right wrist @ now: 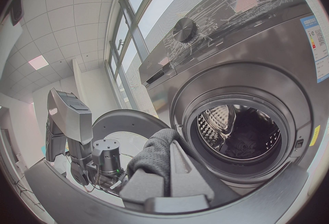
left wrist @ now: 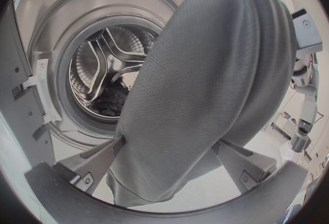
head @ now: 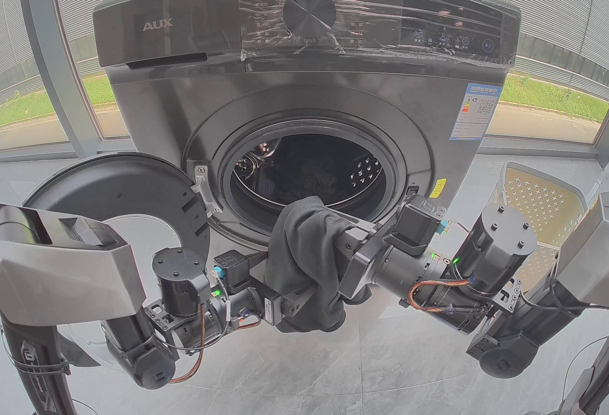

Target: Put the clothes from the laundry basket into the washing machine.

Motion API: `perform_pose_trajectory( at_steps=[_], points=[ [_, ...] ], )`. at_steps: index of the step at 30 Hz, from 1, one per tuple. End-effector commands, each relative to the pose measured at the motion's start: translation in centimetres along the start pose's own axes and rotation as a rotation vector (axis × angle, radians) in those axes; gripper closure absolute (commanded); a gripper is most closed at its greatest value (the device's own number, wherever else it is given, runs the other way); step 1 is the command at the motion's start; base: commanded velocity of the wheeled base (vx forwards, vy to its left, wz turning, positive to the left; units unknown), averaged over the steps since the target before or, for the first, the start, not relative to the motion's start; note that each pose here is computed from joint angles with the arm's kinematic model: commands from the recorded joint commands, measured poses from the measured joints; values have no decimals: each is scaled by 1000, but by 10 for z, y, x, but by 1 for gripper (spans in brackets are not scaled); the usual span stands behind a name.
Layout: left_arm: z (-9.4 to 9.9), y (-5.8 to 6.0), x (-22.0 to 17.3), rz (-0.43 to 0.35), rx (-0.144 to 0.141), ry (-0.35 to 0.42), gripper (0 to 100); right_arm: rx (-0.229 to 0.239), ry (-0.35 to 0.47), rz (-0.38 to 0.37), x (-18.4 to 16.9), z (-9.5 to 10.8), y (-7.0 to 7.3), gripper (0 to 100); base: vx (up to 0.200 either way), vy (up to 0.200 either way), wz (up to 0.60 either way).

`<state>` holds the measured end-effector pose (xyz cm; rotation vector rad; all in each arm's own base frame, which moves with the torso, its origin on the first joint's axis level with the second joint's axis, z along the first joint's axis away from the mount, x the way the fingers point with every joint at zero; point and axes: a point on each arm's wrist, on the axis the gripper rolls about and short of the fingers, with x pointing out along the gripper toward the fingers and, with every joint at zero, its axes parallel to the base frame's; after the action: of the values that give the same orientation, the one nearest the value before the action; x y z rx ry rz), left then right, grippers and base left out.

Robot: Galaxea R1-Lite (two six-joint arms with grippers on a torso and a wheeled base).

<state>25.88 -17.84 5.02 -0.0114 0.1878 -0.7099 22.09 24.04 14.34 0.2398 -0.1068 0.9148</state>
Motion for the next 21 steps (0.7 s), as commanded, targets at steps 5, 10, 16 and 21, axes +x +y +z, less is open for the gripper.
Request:
perform_pose_trajectory(
  at_steps=[5, 10, 16, 21],
  points=[
    [-13, -5, 28, -24, 6, 0, 0, 5, 6, 8, 2, -3, 3, 100, 0, 0, 0],
    [-14, 0, 39, -10, 9, -21, 0, 10, 15, 12, 1, -5, 5, 100, 0, 0, 0],
    [-12, 1, 40, -9, 8, -32, 100, 10, 13, 5, 1, -5, 2, 100, 0, 0, 0],
    [-9, -2, 38, -18, 10, -38, 100, 7, 12, -1, 1, -4, 0, 100, 0, 0, 0]
  ],
)
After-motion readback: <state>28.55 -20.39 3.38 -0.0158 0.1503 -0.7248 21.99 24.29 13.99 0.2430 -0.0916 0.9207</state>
